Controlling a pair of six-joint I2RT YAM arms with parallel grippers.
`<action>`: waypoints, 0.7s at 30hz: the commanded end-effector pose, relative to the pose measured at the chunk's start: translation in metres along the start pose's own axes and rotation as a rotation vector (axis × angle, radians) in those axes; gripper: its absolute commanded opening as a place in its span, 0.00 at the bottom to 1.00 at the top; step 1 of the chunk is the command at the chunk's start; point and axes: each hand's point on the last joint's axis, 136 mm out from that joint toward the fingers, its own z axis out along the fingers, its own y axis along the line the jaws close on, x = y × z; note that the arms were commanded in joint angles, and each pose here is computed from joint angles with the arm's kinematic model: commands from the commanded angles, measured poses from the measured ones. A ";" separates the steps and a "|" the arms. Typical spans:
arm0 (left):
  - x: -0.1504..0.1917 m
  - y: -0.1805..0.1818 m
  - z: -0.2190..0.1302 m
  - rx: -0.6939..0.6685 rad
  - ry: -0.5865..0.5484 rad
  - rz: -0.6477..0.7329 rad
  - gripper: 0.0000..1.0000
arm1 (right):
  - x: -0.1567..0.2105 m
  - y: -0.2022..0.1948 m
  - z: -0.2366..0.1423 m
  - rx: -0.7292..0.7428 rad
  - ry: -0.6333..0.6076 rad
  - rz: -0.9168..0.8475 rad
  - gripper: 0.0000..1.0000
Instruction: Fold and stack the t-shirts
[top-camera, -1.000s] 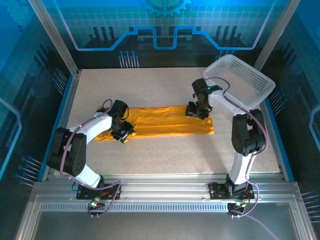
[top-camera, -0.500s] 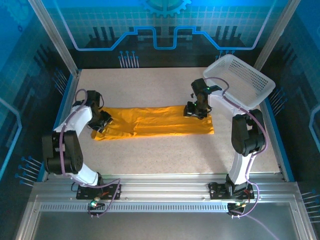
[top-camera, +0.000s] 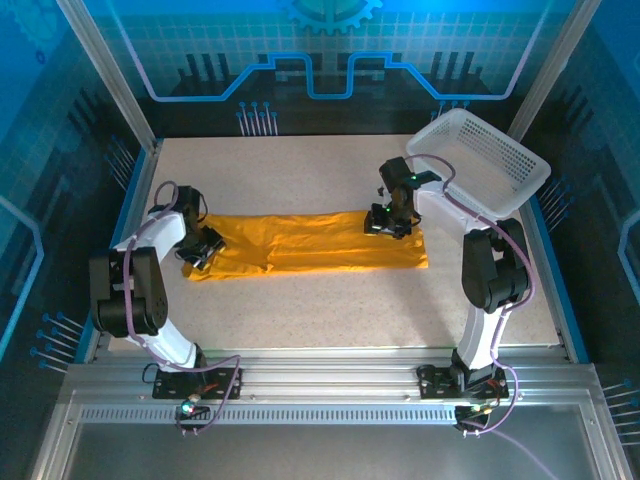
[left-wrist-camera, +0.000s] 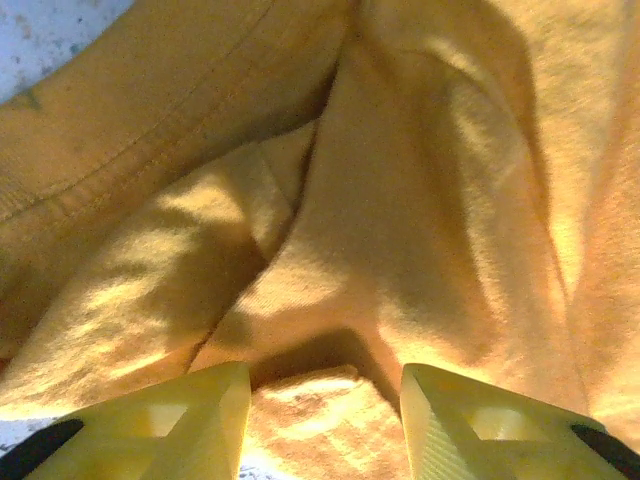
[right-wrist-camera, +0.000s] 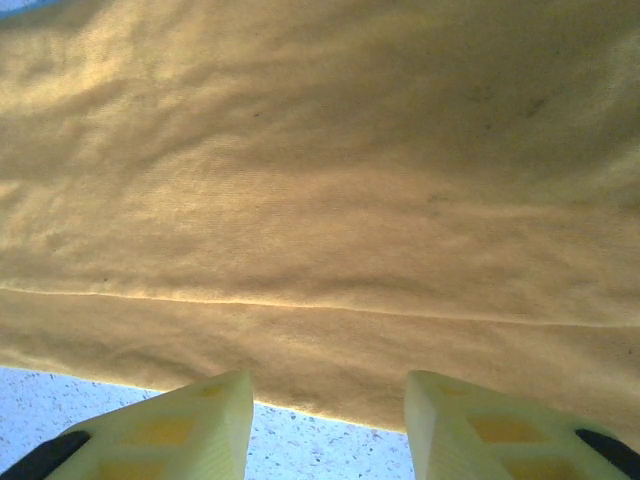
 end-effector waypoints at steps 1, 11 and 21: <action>-0.003 -0.007 0.003 0.033 0.007 0.047 0.45 | 0.003 0.009 -0.003 -0.028 0.003 -0.020 0.44; 0.011 0.006 0.011 0.012 0.040 0.099 0.35 | 0.004 0.007 -0.001 -0.026 0.007 -0.010 0.44; 0.004 0.020 -0.004 -0.047 -0.032 0.101 0.00 | 0.002 0.009 0.001 -0.033 0.010 0.000 0.44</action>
